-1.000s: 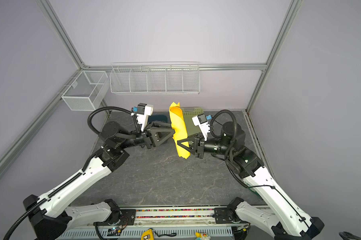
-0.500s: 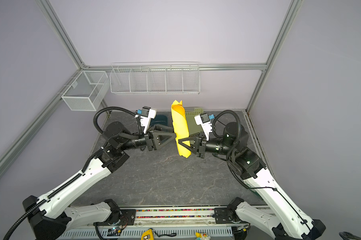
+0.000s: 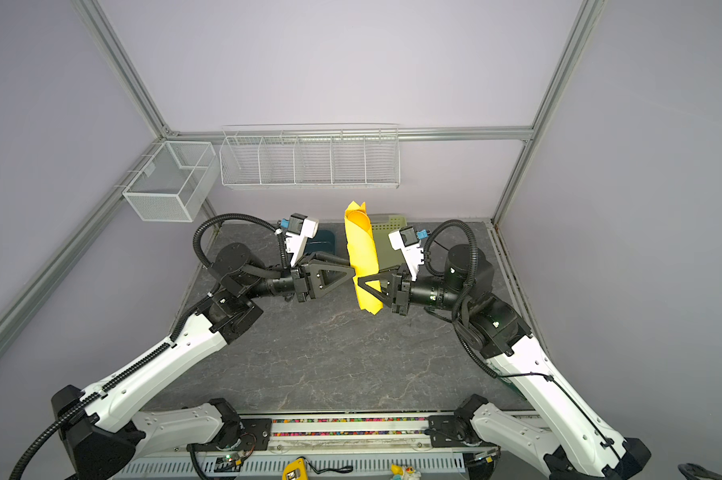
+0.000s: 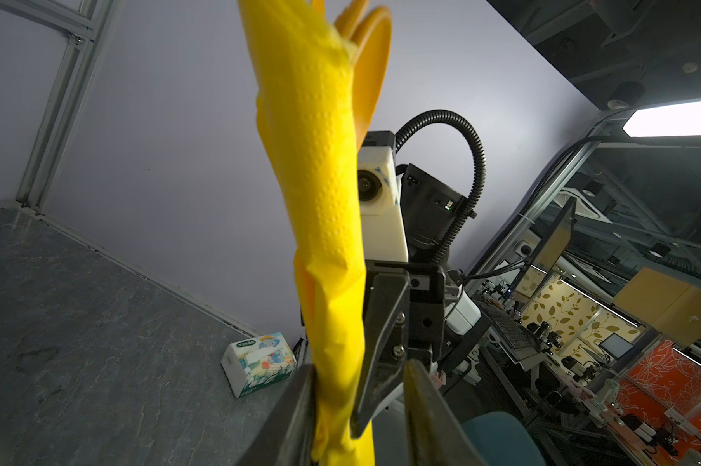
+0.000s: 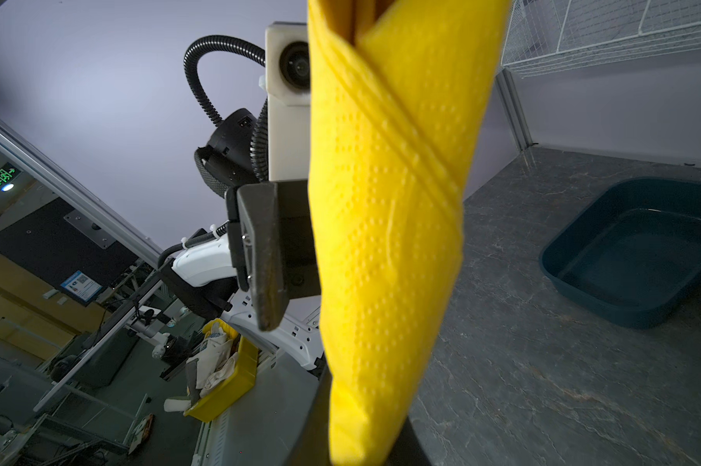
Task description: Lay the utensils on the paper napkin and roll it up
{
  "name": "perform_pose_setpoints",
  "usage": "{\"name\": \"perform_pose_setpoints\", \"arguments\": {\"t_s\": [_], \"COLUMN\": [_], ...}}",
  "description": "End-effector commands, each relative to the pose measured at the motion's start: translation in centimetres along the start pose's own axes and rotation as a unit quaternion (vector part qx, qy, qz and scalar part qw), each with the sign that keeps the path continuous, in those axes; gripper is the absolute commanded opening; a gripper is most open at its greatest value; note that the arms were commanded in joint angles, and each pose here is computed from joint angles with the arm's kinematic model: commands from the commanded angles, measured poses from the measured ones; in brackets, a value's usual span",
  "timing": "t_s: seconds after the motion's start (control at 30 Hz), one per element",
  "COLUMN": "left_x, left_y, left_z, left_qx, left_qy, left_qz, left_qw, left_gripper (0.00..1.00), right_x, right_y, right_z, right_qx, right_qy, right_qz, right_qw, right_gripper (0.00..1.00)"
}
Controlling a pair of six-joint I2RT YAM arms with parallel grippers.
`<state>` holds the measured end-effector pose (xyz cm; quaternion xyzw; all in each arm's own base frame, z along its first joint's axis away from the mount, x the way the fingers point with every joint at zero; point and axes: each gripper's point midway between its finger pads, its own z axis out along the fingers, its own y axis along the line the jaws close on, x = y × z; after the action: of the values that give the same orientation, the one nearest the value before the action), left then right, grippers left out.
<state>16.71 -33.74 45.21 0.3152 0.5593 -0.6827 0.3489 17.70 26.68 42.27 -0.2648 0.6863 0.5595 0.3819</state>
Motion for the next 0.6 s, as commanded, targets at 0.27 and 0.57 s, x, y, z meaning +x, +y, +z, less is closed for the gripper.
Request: {"name": "perform_pose_setpoints", "arguments": {"t_s": [0.27,0.57], "left_x": [0.11,0.03], "left_y": [0.48,0.16], "left_z": [0.61,0.65], "left_qx": [-0.015,-0.008], "left_qy": [0.012,0.012], "left_qz": [0.011,0.017], "left_qw": [1.000,1.000], "left_gripper": [0.27,0.04], "right_x": [0.08,0.24], "right_y": [-0.82,-1.01], "right_z": [-0.09,-0.06], "right_qx": [0.019,0.023], "right_qy": [-0.002,0.001], "right_qz": [-0.009,-0.005], "right_qw": [1.000,1.000], "right_gripper": [0.13,0.16]}}
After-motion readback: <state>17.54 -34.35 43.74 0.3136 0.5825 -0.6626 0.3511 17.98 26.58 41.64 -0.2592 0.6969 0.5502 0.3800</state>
